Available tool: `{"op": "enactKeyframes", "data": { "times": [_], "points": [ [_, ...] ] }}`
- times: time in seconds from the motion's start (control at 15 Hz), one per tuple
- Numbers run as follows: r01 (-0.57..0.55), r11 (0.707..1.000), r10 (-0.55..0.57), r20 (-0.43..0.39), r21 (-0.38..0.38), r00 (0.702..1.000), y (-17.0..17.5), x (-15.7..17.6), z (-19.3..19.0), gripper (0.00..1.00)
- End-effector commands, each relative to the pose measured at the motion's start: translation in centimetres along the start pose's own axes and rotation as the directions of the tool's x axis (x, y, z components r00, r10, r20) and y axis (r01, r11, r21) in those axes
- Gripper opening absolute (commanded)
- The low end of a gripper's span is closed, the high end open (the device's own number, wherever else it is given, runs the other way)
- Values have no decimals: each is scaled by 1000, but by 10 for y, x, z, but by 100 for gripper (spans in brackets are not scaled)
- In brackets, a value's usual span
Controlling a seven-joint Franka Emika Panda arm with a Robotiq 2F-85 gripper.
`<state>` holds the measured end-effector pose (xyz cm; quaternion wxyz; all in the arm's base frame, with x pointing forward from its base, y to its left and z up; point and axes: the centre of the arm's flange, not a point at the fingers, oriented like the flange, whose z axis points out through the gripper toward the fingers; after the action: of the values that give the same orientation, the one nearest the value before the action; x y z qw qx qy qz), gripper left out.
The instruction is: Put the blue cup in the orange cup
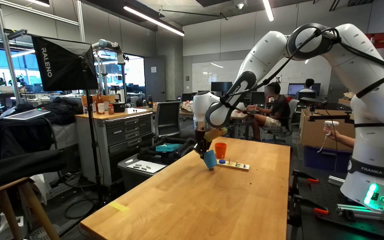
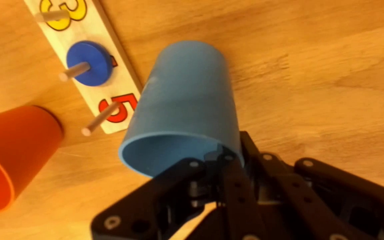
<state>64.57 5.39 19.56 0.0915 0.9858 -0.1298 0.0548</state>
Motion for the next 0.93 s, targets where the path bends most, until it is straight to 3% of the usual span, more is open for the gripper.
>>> {"op": "enactKeyframes", "data": {
  "times": [0.0, 0.47, 0.67, 0.87],
  "points": [
    [-13, 1000, 13, -36, 9, 999, 19, 6, -30, 2],
    [-12, 1000, 6, -237, -21, 972, 54, 51, -101, 2],
    [-39, 997, 18, -270, -71, 963, 89, 53, -110, 2],
    [-67, 990, 34, -246, -127, 969, 127, 49, -106, 2]
  ]
}}
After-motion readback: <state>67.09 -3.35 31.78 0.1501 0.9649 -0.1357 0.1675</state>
